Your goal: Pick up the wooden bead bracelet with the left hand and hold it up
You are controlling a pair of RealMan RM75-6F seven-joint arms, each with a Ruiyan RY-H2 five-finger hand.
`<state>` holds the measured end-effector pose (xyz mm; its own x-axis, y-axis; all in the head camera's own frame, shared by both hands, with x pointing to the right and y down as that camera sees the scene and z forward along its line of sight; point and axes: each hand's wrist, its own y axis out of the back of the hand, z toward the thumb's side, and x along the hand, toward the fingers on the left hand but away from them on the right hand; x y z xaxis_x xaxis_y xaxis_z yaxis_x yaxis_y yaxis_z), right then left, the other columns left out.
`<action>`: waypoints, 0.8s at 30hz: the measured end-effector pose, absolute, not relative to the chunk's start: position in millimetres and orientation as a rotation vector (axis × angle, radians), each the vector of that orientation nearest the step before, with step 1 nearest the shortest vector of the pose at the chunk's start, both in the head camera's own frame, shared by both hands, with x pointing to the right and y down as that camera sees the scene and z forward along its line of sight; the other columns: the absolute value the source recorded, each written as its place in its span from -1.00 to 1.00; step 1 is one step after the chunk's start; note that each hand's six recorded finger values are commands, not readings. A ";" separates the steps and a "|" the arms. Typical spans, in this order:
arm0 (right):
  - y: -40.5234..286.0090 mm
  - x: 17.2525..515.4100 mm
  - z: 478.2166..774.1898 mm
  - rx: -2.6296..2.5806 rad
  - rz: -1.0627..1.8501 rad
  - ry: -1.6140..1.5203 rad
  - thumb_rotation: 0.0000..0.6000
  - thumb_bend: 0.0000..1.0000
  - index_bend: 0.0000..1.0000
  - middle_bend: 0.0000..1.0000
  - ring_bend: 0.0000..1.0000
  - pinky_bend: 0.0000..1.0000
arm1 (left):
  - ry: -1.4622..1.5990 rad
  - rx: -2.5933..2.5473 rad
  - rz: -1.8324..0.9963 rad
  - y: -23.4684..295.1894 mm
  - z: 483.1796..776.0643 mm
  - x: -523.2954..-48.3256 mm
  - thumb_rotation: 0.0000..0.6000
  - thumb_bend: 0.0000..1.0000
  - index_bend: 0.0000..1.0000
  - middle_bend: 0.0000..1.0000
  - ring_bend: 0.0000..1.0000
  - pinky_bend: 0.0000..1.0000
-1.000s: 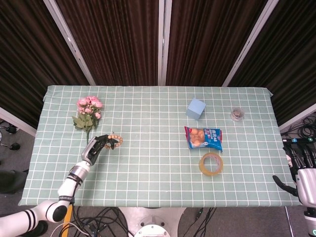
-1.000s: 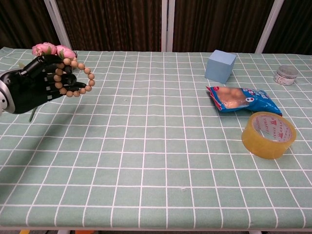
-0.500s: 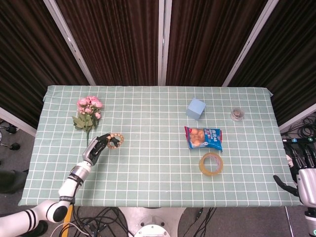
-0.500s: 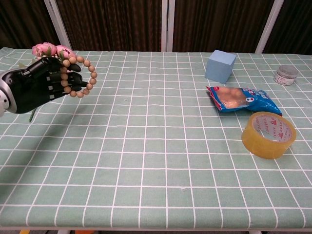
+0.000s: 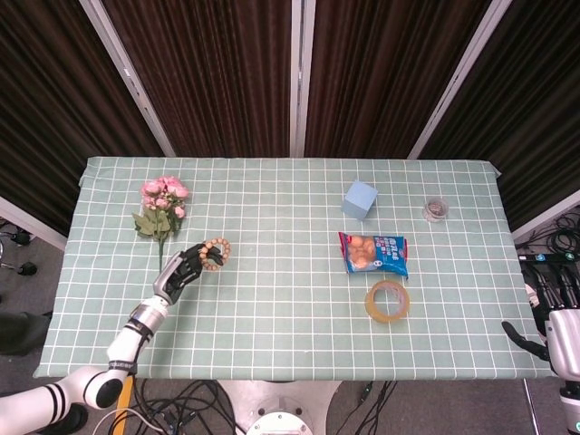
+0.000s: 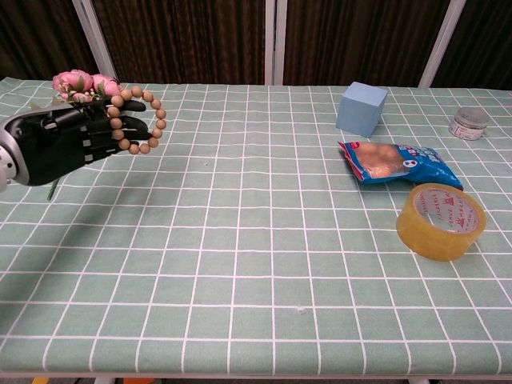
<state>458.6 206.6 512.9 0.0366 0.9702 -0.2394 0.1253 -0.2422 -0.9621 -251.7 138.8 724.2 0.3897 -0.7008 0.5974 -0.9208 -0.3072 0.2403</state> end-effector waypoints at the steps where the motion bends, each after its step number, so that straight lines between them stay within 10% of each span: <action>1: 206.7 458.5 513.0 -1.497 1.307 -1.163 1.00 -0.88 -0.82 -0.56 -0.89 -1.00 | -1.383 2.099 0.515 138.7 723.8 -251.5 0.00 0.48 -0.27 -0.06 -0.52 -0.94; 8: 208.0 458.7 513.5 -1.499 1.308 -1.167 1.00 -0.89 -0.82 -0.56 -0.89 -1.00 | -1.350 2.132 0.485 139.3 719.1 -250.3 -0.62 0.06 -0.23 0.04 -0.52 -0.94; 24: 212.2 462.9 515.9 -1.520 1.310 -1.178 1.00 -0.88 -0.83 -0.56 -0.89 -1.00 | -1.412 2.540 0.832 134.8 722.4 -258.2 -0.51 -0.28 -0.23 -0.11 -0.52 -0.86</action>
